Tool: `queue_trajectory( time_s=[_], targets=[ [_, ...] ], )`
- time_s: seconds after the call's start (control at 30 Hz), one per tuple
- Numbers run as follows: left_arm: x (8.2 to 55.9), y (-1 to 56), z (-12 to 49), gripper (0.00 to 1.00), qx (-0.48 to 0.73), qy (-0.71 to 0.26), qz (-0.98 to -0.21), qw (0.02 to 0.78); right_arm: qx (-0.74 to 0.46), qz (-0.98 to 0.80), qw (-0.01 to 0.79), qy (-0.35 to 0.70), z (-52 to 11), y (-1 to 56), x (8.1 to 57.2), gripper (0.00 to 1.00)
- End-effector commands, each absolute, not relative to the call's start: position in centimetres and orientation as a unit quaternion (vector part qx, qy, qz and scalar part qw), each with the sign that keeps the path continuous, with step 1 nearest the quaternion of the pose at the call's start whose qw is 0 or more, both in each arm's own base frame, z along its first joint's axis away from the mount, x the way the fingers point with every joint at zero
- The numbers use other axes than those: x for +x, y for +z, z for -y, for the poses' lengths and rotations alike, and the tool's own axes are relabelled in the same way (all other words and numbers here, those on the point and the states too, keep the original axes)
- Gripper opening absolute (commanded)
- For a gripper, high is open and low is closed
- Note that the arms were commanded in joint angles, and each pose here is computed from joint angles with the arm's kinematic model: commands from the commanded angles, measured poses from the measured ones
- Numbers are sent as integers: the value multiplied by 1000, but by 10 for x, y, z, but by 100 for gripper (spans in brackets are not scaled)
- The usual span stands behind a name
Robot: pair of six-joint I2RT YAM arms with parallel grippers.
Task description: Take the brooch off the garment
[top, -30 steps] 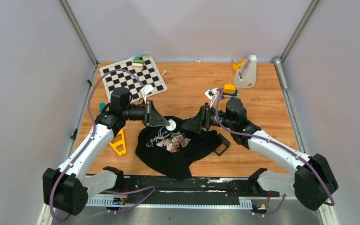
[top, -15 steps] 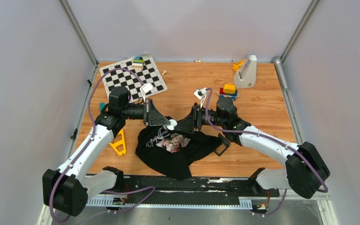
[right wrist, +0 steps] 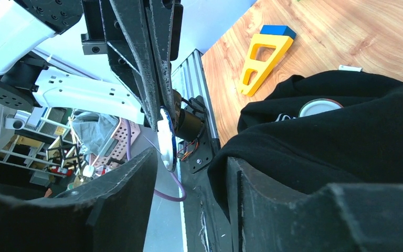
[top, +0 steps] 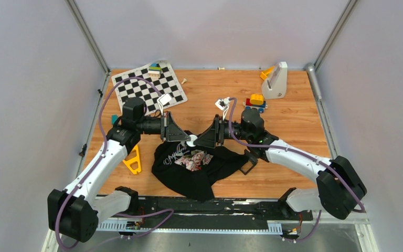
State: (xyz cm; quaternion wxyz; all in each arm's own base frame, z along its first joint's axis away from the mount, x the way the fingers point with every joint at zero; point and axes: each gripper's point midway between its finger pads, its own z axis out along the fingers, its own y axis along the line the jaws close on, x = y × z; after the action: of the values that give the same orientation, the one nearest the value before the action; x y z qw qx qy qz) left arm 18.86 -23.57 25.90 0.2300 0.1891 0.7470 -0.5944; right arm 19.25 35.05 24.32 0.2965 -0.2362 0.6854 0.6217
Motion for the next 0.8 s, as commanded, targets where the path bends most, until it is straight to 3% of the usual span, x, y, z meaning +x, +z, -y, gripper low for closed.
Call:
queue_trajectory(
  time_s=[0.0, 0.27, 0.57, 0.77],
  targets=[
    [184, 268, 233, 0, 210, -596, -734, 249, -258, -645, 322, 643, -358, 277, 192, 47],
    [182, 269, 233, 0, 213, -596, -733, 250, -255, -650, 312, 644, -361, 274, 194, 40],
    [184, 268, 234, 0, 211, -597, -732, 250, -268, -643, 319, 643, -360, 274, 188, 55],
    [183, 272, 234, 0, 212, -600, -729, 252, -265, -646, 320, 641, -361, 275, 190, 50]
  ],
)
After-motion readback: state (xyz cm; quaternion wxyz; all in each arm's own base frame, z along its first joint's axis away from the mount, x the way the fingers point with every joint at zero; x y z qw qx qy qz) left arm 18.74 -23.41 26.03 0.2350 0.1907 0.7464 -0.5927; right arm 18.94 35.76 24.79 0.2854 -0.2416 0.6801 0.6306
